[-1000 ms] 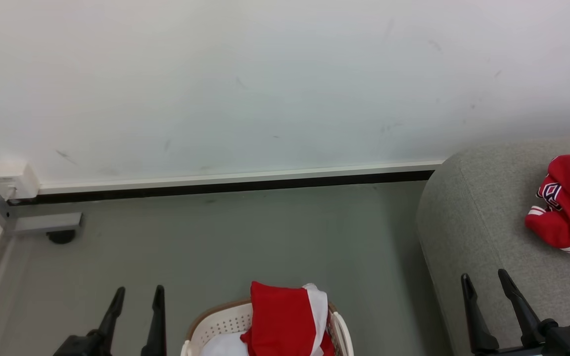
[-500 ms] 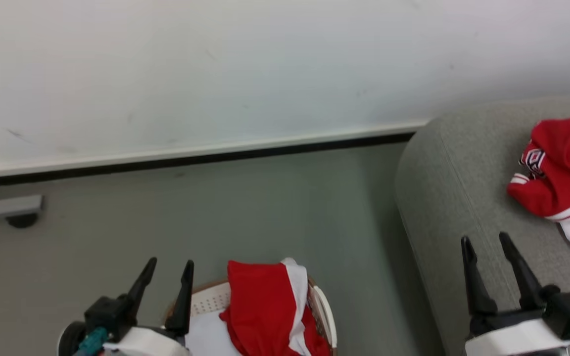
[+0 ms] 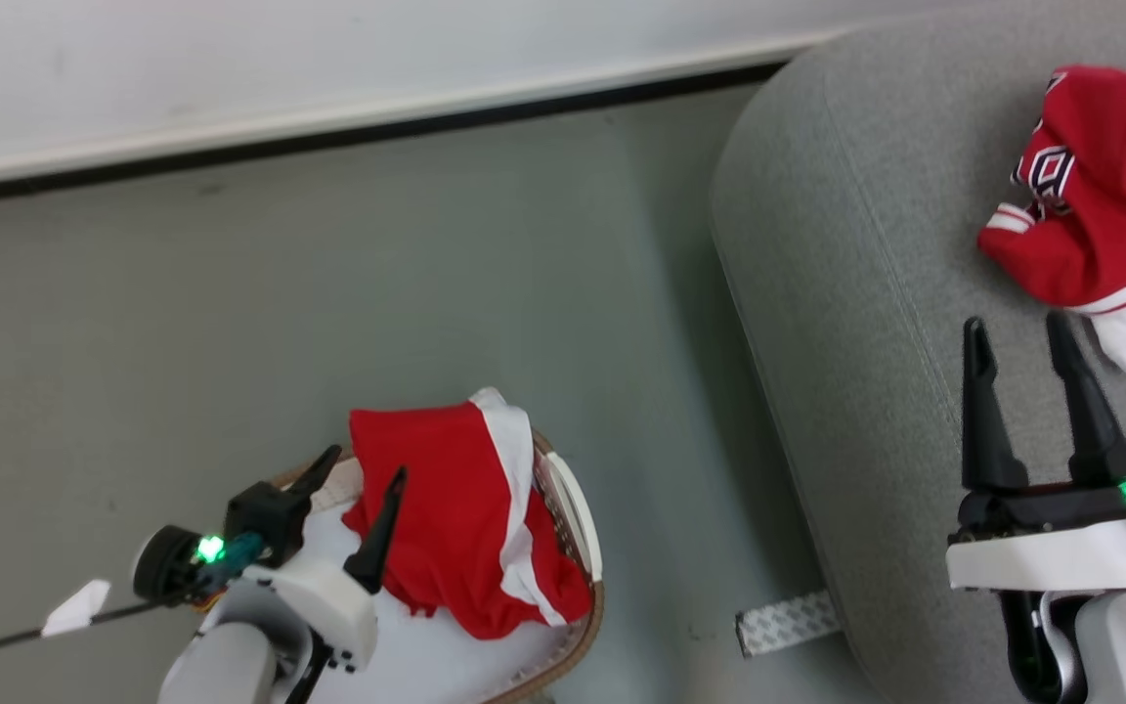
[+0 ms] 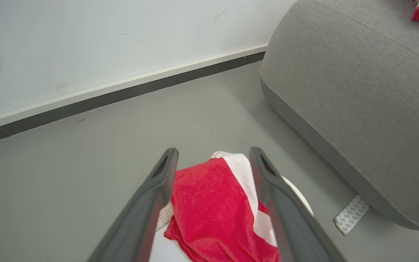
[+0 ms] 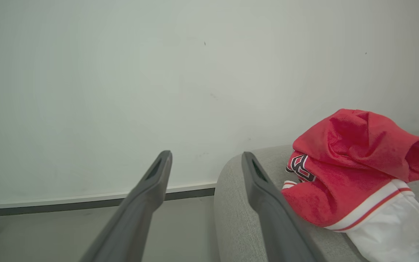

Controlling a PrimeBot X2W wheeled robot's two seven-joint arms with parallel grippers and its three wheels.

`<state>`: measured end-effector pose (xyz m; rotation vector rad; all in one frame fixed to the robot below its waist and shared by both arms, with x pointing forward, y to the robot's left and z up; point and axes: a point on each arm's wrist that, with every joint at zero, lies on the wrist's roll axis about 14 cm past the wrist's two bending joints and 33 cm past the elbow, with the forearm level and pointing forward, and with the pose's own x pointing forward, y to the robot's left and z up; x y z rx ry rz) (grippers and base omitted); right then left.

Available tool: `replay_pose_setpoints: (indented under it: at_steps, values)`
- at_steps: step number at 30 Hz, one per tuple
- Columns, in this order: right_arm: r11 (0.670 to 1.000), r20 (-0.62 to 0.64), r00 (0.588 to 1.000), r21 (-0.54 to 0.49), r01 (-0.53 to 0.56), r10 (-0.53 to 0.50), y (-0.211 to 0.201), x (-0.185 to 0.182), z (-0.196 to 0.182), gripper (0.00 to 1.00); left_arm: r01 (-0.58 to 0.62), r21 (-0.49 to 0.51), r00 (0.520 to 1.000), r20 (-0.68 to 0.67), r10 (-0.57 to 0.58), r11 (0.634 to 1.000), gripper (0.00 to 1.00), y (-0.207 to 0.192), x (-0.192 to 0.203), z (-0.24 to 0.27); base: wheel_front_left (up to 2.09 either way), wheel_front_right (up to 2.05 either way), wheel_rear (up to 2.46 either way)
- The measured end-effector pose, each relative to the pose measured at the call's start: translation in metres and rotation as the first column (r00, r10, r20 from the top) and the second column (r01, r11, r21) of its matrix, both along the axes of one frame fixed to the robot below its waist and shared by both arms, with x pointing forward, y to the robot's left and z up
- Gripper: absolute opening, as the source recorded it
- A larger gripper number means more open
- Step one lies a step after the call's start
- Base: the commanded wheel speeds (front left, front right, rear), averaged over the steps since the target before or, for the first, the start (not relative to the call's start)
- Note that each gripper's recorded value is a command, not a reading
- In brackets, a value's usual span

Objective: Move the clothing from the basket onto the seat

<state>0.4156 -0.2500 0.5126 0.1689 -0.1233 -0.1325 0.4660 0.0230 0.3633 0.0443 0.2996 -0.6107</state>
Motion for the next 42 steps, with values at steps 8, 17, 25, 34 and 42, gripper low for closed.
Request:
replay_pose_setpoints:
  at_steps: [8,17,25,34,42]
  values:
    - [0.999,-0.030,0.998,-0.023,0.045,-0.046,-0.018,0.017,-0.015,1.00,0.150,0.083,0.967,-0.222,-0.128,0.985,1.00,-0.033,-0.005,-0.079,0.00,0.00,0.00]
    - [0.997,-0.045,0.996,-0.038,0.071,-0.073,-0.031,0.031,-0.027,1.00,0.276,0.183,0.851,-0.503,-0.151,0.944,1.00,-0.036,-0.024,-0.164,0.00,0.00,0.00]
    - [0.996,-0.086,0.993,-0.054,0.073,-0.077,-0.035,0.038,-0.045,1.00,0.339,0.229,0.763,-0.634,-0.125,0.912,1.00,-0.028,-0.030,-0.219,0.00,0.00,0.00]
    - [0.995,-0.148,0.987,-0.090,0.047,-0.060,-0.032,0.048,-0.071,1.00,0.425,0.284,0.683,-0.723,-0.099,0.860,1.00,-0.016,-0.033,-0.277,0.00,0.00,0.00]
    - [0.994,-0.175,0.982,-0.096,0.053,-0.070,-0.033,0.044,-0.080,1.00,0.463,0.248,0.672,-0.724,-0.155,0.851,0.75,-0.039,-0.038,-0.281,0.00,0.00,0.00]
